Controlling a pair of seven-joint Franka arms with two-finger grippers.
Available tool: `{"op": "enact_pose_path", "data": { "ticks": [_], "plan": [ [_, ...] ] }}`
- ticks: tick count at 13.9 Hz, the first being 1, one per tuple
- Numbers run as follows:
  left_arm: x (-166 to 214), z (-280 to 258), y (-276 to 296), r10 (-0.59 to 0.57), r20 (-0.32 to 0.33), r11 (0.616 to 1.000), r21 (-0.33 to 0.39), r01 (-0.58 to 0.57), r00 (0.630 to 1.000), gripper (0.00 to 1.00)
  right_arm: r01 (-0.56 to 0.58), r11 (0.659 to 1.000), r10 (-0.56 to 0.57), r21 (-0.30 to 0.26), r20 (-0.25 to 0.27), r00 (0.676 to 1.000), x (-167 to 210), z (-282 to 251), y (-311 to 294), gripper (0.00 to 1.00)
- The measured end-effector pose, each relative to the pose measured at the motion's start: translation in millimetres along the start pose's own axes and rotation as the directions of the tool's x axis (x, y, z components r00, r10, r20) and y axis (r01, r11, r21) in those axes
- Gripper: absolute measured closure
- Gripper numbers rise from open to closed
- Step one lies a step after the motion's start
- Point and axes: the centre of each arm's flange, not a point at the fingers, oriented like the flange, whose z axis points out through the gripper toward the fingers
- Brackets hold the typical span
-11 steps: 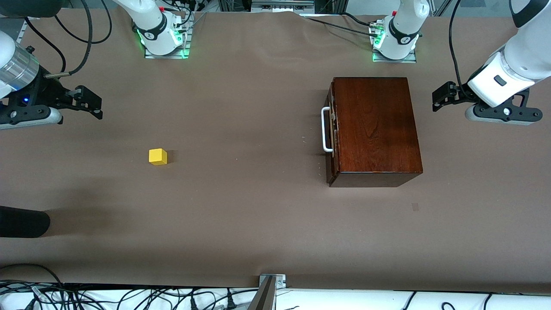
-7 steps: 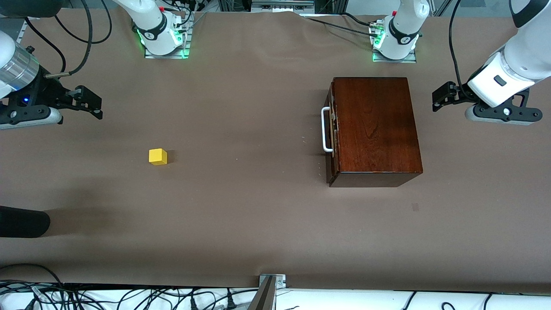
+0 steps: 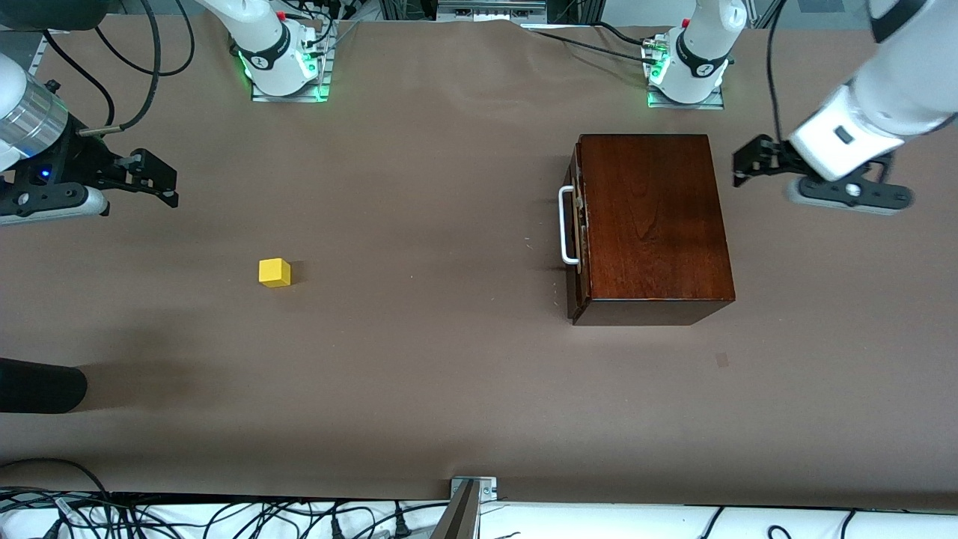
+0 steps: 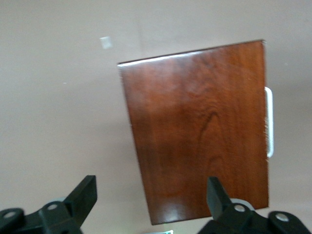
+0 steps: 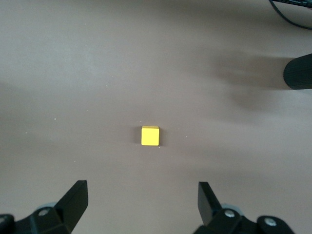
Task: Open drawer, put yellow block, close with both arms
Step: 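Move the left gripper toward the white drawer handle of the wooden box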
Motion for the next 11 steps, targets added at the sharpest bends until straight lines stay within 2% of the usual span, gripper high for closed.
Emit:
{"op": "enact_pose_path", "data": {
  "ticks": [3,6,7,11],
  "plan": [
    [2,21,84,0.12,0.029,0.993,0.003,-0.12,0.992,0.0,-0.003,1.0,0.003,0.0,0.0,1.0,0,0,2,0.0],
    [26,62,148,0.059,0.008,0.998,-0.023,-0.059,0.998,0.0,-0.003,1.0,0.003,-0.001,0.0,1.0,0,0,2,0.0],
    [33,78,164,0.027,0.003,1.0,-0.01,-0.027,1.0,0.0,-0.003,1.0,0.003,-0.001,-0.001,1.0,0,0,2,0.0],
    [39,149,241,-0.061,-0.023,0.988,0.143,0.063,0.998,0.0,0.006,1.0,-0.006,-0.022,-0.013,1.0,1,-1,3,0.0]
  ]
}}
